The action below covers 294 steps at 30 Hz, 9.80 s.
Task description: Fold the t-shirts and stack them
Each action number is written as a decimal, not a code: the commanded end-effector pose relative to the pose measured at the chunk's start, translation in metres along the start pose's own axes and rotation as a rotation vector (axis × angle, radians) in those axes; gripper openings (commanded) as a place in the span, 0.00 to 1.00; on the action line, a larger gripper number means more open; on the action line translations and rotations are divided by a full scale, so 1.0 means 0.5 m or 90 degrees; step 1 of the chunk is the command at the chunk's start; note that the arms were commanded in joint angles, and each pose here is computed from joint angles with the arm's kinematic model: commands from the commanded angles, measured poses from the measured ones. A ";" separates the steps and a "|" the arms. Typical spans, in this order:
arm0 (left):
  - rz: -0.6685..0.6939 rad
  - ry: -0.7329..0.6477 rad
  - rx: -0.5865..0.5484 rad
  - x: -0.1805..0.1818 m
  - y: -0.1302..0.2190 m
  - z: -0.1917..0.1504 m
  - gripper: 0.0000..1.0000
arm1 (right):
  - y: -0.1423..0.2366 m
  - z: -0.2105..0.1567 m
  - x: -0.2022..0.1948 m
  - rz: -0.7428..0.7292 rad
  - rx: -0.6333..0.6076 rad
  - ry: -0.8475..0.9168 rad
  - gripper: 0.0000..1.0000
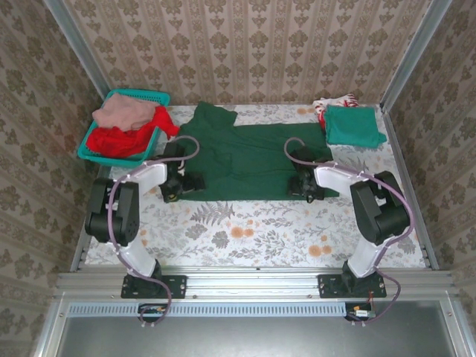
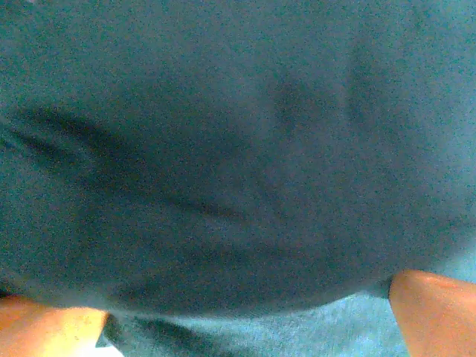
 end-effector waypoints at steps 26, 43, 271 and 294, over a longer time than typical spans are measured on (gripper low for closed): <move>0.046 0.091 0.042 0.155 0.046 -0.162 1.00 | -0.017 -0.094 0.058 -0.007 0.064 0.040 0.78; 0.007 0.047 -0.143 0.075 0.256 -0.032 1.00 | 0.178 -0.005 0.019 -0.026 -0.066 0.044 0.82; -0.290 -0.018 -0.217 0.011 0.158 0.291 0.00 | -0.031 0.424 -0.082 0.015 -0.025 0.061 0.47; -0.293 -0.018 -0.214 0.011 0.157 0.298 0.00 | -0.103 0.433 -0.064 0.051 -0.011 0.061 0.37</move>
Point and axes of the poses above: each hand's point on the last joint's axis, 136 mm out from that joint toward the fingers, its own y axis back along the fingers, its own x axis along the line the jaws close on, z = x × y, the point moved 4 cm from there along y, back along the fingers, and after that the axes turned 9 degrees about y, right-handed, at the moved point
